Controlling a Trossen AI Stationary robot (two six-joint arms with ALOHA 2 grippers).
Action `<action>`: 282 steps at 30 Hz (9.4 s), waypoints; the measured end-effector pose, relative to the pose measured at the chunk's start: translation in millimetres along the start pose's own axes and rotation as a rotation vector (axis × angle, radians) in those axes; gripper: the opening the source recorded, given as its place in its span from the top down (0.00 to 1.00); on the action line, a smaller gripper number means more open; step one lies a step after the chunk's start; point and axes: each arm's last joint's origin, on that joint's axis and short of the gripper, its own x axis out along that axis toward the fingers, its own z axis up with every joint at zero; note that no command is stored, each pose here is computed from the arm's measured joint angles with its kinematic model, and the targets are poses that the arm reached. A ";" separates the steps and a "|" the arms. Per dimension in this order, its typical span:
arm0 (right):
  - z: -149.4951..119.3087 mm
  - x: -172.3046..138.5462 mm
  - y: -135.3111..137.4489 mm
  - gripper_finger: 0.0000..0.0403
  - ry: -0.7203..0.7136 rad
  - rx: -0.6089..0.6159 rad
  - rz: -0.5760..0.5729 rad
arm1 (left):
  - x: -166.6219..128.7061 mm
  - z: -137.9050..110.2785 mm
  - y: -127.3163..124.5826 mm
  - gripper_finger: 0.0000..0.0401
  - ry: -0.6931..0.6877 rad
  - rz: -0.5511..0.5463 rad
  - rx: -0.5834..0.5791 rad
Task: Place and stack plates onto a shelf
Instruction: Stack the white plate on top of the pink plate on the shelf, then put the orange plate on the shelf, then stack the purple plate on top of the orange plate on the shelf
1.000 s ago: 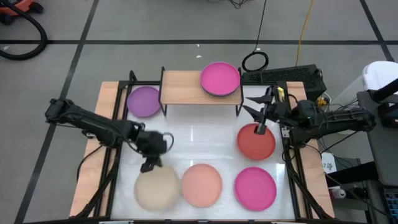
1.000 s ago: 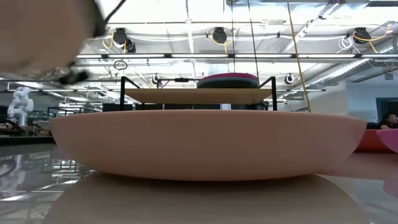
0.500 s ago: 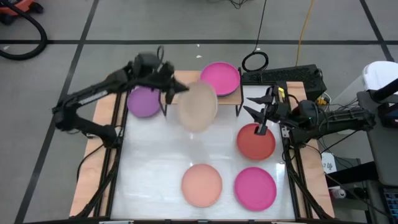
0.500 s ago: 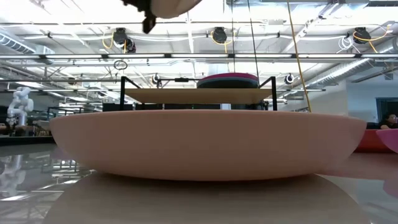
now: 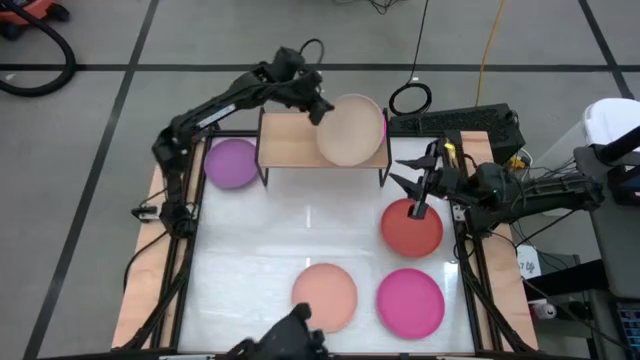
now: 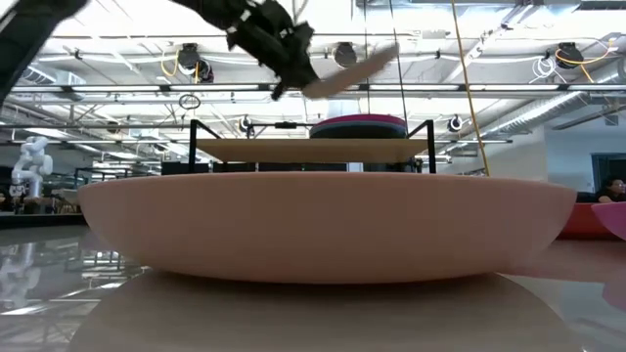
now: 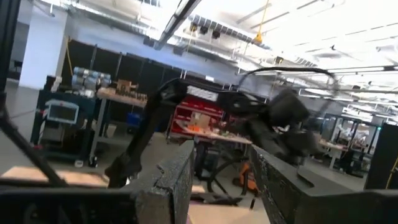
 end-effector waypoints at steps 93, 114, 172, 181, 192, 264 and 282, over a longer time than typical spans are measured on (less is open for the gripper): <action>-102.1 101.0 -16.4 1.00 0.694 -0.369 -0.220 | -156.6 -231.8 -103.8 0.68 -0.749 -0.017 0.314; -100.2 7.1 47.7 0.63 1.395 0.207 0.206 | -155.3 -233.0 -103.2 0.68 -0.726 -0.032 0.267; -32.2 105.4 99.9 1.00 0.901 -0.116 0.409 | -154.9 -233.4 -103.1 0.68 -0.717 -0.052 0.208; -51.9 195.9 67.1 1.00 0.758 -0.439 0.220 | -168.6 -225.9 -103.6 0.68 -0.856 -0.013 0.235; -136.0 242.1 23.7 1.00 0.756 -0.580 0.218 | -176.6 -226.2 -100.7 0.68 -0.884 0.032 0.231; -27.1 69.8 59.6 0.64 0.163 -0.216 0.323 | -122.3 -284.2 -71.5 0.68 0.449 0.605 -0.098; -29.3 41.9 48.7 0.64 0.096 -0.197 0.256 | -57.6 -308.0 -40.8 0.68 0.756 0.795 0.060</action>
